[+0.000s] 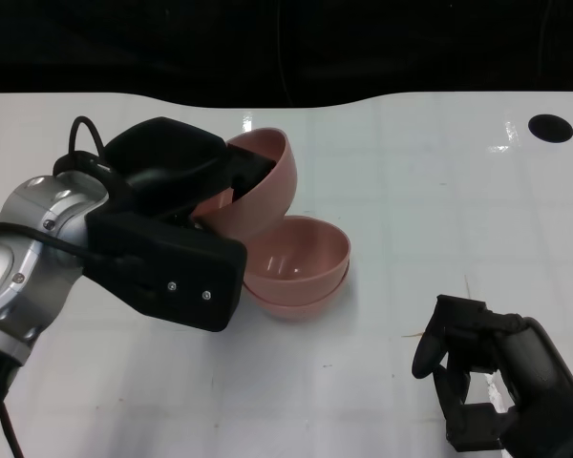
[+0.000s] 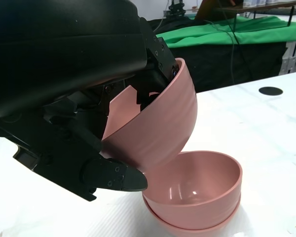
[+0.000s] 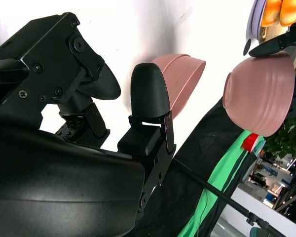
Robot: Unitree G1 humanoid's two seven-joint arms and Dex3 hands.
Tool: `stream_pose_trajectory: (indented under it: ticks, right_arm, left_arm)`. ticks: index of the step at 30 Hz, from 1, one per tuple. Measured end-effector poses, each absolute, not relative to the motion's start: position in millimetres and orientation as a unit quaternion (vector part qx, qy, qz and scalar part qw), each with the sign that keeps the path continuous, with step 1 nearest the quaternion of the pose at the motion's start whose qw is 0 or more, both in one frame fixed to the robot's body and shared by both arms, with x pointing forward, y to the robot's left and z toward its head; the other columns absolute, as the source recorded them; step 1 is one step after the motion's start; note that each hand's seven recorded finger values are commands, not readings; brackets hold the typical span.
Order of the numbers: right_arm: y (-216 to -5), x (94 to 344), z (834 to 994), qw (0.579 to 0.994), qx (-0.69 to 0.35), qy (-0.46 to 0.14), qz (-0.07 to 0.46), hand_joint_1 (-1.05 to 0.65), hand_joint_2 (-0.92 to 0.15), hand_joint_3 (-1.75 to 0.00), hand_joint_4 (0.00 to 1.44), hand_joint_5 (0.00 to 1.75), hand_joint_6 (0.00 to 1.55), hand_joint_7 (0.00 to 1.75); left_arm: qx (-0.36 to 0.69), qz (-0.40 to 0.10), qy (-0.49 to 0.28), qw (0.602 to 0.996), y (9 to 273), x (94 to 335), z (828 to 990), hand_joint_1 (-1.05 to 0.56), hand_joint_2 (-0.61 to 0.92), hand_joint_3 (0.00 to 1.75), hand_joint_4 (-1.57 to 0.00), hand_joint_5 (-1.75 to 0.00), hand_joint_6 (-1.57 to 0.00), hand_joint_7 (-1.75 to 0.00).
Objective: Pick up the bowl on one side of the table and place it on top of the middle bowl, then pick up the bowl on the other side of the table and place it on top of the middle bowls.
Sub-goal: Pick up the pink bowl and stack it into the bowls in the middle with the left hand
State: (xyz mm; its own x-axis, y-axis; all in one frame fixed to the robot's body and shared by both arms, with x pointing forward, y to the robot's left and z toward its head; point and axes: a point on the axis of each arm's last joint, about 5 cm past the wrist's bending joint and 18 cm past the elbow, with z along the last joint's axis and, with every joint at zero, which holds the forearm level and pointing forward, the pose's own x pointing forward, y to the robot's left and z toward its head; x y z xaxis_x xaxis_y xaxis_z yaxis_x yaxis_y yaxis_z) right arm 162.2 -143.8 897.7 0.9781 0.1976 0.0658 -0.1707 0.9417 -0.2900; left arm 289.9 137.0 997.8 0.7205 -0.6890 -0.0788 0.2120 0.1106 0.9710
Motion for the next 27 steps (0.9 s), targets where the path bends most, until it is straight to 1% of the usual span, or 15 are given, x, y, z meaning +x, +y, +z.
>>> stream_pose_trajectory:
  ticks: [9,14,17,19,22,23,24,25,26,27]
  right_arm:
    - [-143.3,162.0,897.8,0.985,-0.141,-0.045,0.093,0.01,-0.33,-1.51,0.95,1.75,0.77,1.58]
    - [-143.2,162.0,897.7,0.985,-0.141,-0.045,0.094,0.0,-0.32,-1.52,0.95,1.75,0.77,1.57]
    - [-143.2,162.0,897.7,0.985,-0.141,-0.045,0.094,0.0,-0.32,-1.52,0.95,1.75,0.77,1.57]
    - [-143.1,162.0,897.7,0.985,-0.141,-0.045,0.094,0.0,-0.32,-1.52,0.95,1.75,0.77,1.57]
    - [-143.0,162.0,897.7,0.984,-0.141,-0.045,0.094,0.0,-0.32,-1.52,0.94,1.75,0.77,1.57]
    - [-142.9,162.0,897.7,0.984,-0.141,-0.045,0.094,0.01,-0.32,-1.52,0.94,1.75,0.77,1.57]
    - [-142.8,162.0,897.6,0.984,-0.141,-0.046,0.095,0.01,-0.32,-1.53,0.94,1.75,0.77,1.57]
    - [-142.8,162.0,897.6,0.984,-0.142,-0.046,0.095,0.01,-0.32,-1.53,0.94,1.75,0.77,1.57]
    - [-142.7,161.9,897.7,0.984,-0.142,-0.047,0.095,0.01,-0.32,-1.53,0.94,1.75,0.77,1.57]
    - [-142.6,161.9,897.7,0.984,-0.142,-0.047,0.095,0.01,-0.32,-1.53,0.94,1.75,0.77,1.57]
  left_arm:
    - [0.578,-0.34,-0.215,0.71,124.6,290.7,992.4,-0.2,0.71,0.61,-0.77,-1.75,-0.6,-1.75]
    - [0.58,-0.351,-0.225,0.7,119.7,294.3,994.4,-0.2,0.71,0.63,-0.77,-1.75,-0.61,-1.74]
    - [0.586,-0.361,-0.229,0.688,116.2,295.9,993.8,-0.21,0.7,0.6,-0.78,-1.75,-0.62,-1.71]
    - [0.588,-0.369,-0.23,0.682,114.3,296.8,992.4,-0.21,0.72,0.54,-0.77,-1.75,-0.63,-1.68]
    - [0.595,-0.376,-0.228,0.673,112.6,298.7,991.1,-0.23,0.78,0.44,-0.78,-1.75,-0.63,-1.68]
    - [0.601,-0.377,-0.226,0.668,111.8,299.1,990.3,-0.25,0.82,0.36,-0.75,-1.75,-0.67,-1.52]
    - [0.603,-0.38,-0.224,0.664,111.0,299.1,989.2,-0.28,0.87,0.22,-0.75,-1.68,-0.75,-1.18]
    - [0.605,-0.383,-0.223,0.662,110.0,298.9,988.0,-0.29,0.9,0.16,-0.76,-1.61,-0.82,-0.93]
    - [0.607,-0.386,-0.222,0.658,109.1,298.8,986.7,-0.3,0.91,0.12,-0.78,-1.5,-0.89,-0.69]
    - [0.609,-0.388,-0.221,0.655,108.4,298.8,985.5,-0.3,0.92,0.09,-0.82,-1.36,-0.99,-0.43]
